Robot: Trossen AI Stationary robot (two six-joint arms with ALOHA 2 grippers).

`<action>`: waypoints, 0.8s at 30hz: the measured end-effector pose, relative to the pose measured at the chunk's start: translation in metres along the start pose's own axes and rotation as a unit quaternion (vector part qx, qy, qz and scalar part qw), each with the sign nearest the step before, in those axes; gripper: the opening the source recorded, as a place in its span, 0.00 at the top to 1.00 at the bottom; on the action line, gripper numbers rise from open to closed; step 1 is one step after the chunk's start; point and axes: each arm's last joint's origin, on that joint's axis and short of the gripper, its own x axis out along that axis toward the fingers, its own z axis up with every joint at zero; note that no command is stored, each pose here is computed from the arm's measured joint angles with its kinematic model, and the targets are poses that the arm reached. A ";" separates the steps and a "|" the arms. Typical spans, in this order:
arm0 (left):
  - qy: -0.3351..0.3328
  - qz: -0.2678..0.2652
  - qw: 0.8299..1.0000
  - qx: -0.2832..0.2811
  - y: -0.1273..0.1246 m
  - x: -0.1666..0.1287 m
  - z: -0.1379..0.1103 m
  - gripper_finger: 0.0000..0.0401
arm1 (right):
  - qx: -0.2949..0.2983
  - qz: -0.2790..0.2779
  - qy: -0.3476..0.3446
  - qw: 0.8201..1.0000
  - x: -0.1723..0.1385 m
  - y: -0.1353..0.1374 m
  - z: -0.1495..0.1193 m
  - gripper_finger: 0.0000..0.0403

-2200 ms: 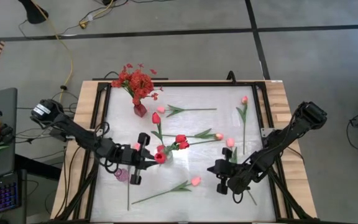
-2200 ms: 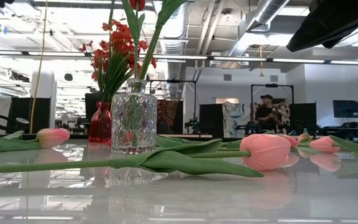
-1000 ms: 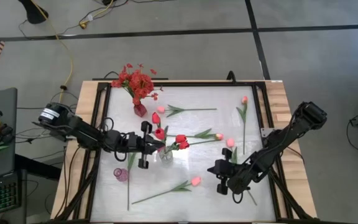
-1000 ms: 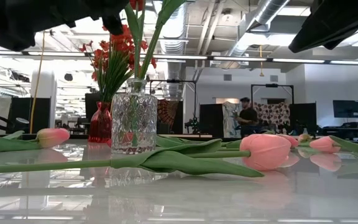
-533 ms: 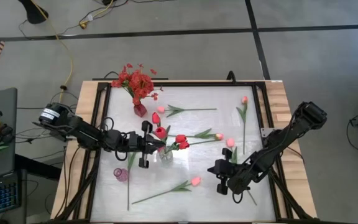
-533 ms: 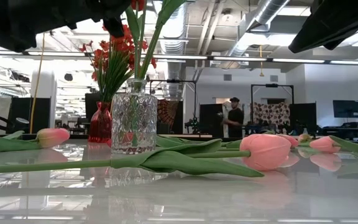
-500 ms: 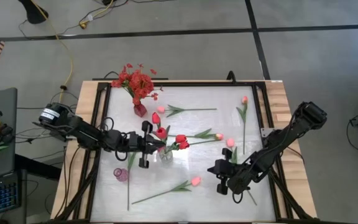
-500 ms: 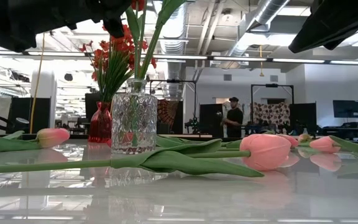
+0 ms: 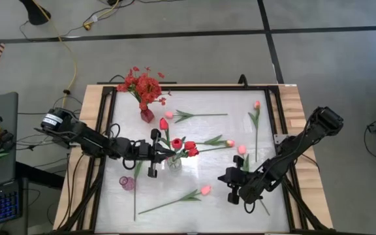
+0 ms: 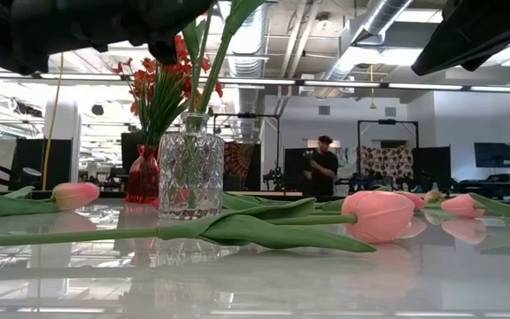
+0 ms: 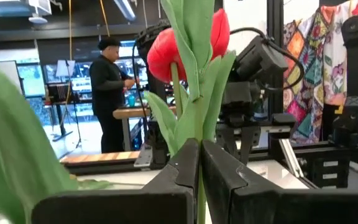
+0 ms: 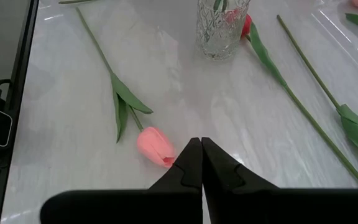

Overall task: Sort flowers into vase by color
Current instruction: Put the red flower into the transparent vase

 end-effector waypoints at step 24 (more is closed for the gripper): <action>0.077 -0.007 0.997 -0.023 0.001 -0.016 -0.023 1.00 | 0.003 -0.001 0.002 1.000 0.002 -0.002 0.001 0.93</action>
